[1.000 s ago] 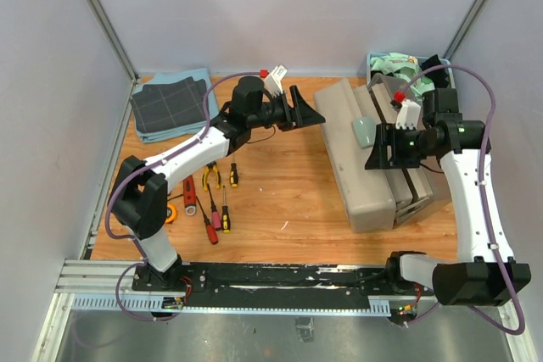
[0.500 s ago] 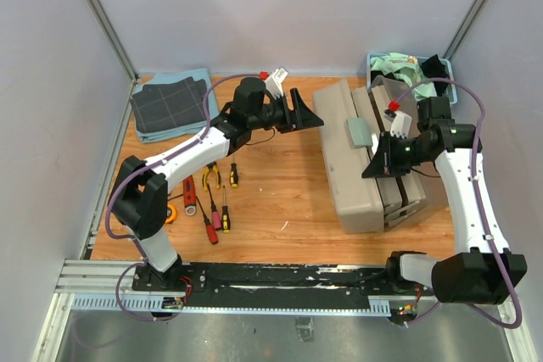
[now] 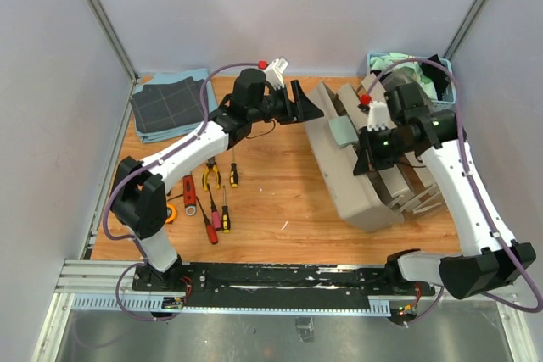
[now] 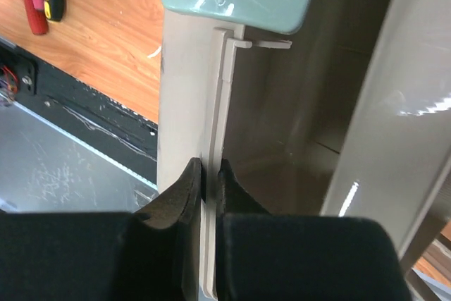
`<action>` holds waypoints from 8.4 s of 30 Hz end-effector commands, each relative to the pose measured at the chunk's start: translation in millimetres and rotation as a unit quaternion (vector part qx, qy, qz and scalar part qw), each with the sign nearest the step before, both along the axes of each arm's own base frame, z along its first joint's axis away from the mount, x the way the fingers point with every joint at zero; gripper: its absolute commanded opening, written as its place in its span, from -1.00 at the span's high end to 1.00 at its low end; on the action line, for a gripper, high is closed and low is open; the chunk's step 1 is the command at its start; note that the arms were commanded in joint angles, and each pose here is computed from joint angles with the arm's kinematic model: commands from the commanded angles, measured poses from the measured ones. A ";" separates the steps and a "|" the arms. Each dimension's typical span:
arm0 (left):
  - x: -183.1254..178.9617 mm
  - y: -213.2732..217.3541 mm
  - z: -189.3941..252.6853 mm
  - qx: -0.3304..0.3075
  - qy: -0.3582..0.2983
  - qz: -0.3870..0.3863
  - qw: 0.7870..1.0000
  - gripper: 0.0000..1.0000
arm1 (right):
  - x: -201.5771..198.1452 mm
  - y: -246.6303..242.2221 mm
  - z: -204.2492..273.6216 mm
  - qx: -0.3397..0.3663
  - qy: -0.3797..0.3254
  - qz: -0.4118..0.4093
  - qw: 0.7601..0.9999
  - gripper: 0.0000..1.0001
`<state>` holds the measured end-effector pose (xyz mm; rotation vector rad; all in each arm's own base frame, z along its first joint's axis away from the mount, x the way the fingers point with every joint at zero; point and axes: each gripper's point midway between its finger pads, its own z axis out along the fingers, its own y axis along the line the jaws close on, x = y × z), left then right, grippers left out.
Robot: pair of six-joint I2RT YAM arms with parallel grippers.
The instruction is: Pack the tool kit
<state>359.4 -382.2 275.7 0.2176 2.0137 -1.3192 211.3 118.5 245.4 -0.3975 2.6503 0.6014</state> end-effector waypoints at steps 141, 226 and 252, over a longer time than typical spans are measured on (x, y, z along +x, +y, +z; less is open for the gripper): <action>27.4 105.3 -163.5 0.290 0.020 0.034 0.956 0.99 | -6.3 -58.4 49.2 -0.091 -0.218 -0.183 0.954 -0.40; -1.3 381.9 -250.5 0.377 0.302 0.242 0.841 -0.54 | 100.8 152.6 64.3 -0.029 -0.240 0.024 0.970 -0.97; -44.3 406.8 -281.9 0.476 0.378 0.195 0.769 -0.20 | 107.2 150.2 62.8 -0.034 -0.245 0.016 0.969 -0.97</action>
